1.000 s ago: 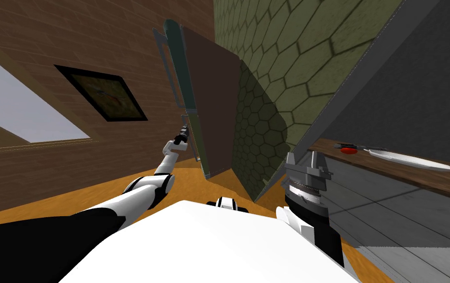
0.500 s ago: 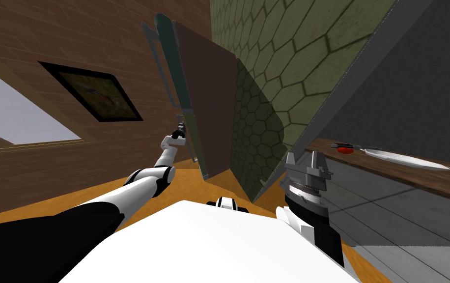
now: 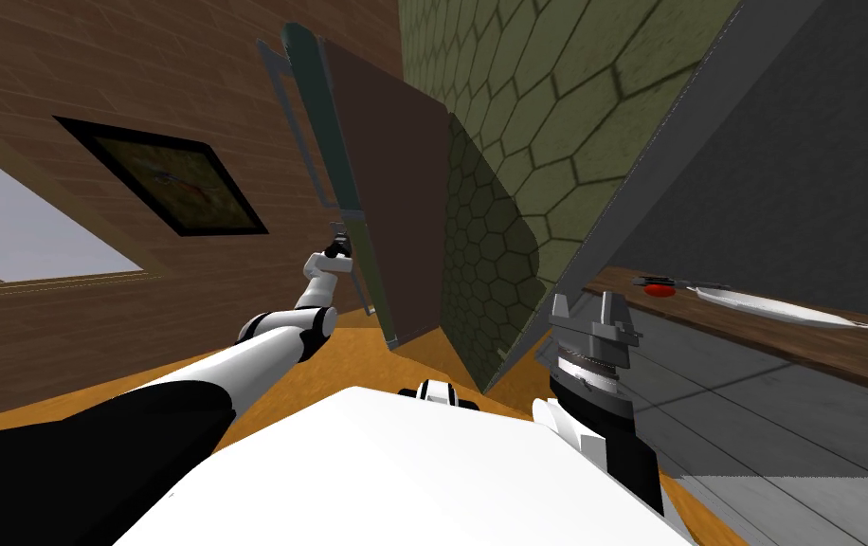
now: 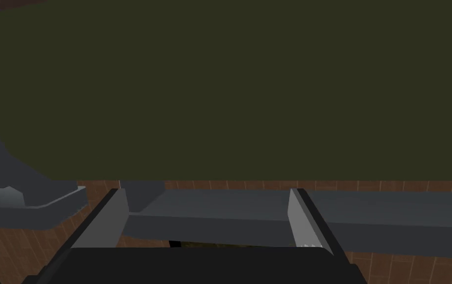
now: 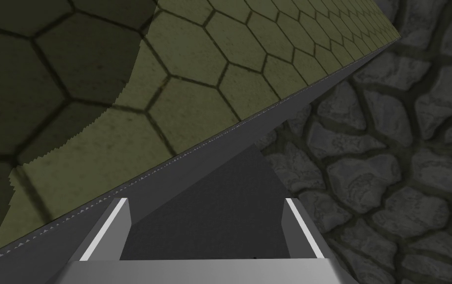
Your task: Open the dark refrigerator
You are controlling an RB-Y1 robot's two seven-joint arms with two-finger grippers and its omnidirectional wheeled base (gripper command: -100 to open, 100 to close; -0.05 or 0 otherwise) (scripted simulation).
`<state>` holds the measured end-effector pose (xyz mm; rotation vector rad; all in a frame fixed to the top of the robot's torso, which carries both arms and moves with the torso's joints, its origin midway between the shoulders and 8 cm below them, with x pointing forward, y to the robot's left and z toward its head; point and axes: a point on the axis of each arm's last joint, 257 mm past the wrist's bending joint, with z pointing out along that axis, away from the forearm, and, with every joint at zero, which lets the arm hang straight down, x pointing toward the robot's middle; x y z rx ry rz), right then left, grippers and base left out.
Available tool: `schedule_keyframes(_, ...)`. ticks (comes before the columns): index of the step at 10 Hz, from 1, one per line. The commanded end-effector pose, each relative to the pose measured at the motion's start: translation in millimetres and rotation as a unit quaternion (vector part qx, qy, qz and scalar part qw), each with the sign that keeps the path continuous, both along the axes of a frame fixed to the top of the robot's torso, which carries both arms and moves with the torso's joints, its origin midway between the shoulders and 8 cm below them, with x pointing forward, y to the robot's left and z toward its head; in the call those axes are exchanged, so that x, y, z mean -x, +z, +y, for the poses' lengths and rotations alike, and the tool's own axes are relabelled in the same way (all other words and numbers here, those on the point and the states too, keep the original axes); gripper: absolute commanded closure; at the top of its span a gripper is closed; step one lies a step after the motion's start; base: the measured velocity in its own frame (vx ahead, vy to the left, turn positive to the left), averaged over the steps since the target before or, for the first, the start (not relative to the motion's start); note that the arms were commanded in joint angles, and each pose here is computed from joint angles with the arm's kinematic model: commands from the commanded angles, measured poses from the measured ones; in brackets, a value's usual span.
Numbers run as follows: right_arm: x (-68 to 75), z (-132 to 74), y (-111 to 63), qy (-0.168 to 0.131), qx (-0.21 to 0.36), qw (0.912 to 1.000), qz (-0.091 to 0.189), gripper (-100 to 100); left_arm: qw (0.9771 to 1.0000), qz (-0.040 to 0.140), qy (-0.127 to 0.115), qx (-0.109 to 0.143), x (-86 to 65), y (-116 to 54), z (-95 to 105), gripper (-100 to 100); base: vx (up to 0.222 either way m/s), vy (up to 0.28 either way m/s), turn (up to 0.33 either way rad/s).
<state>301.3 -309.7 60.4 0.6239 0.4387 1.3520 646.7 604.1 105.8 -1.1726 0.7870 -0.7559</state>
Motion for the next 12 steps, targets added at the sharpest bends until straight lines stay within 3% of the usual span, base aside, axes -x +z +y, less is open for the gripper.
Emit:
schedule_keyframes(1,0.0,0,0.0,0.000,0.000,1.0000,0.000,0,0.9996,0.000,0.020,0.022,6.7,17.2,22.8,-100,0.030,-0.052,0.008)
schedule_keyframes(4,0.0,0,0.0,0.000,0.000,1.0000,0.000,0,0.9980,0.001,0.043,0.048,15.0,31.0,47.3,-100,0.018,-0.041,-0.008)
schedule_keyframes(7,0.0,0,0.0,0.000,0.000,1.0000,0.000,0,0.9969,0.000,0.052,0.060,19.1,38.9,57.2,-100,0.023,-0.031,-0.009)
schedule_keyframes(9,0.0,0,0.0,0.000,0.000,1.0000,0.000,0,0.9947,-0.003,0.067,0.079,28.1,50.7,74.0,-100,0.046,-0.030,-0.046)
schedule_keyframes(10,0.1,0,0.0,0.000,0.000,1.0000,0.000,0,0.9947,-0.003,0.067,0.079,28.1,50.7,74.0,-100,0.042,-0.030,-0.018)
schedule_keyframes(12,0.0,0,0.0,0.000,0.000,1.0000,0.000,0,0.9919,-0.007,0.081,0.097,38.6,62.9,90.0,-100,0.032,-0.039,-0.014)
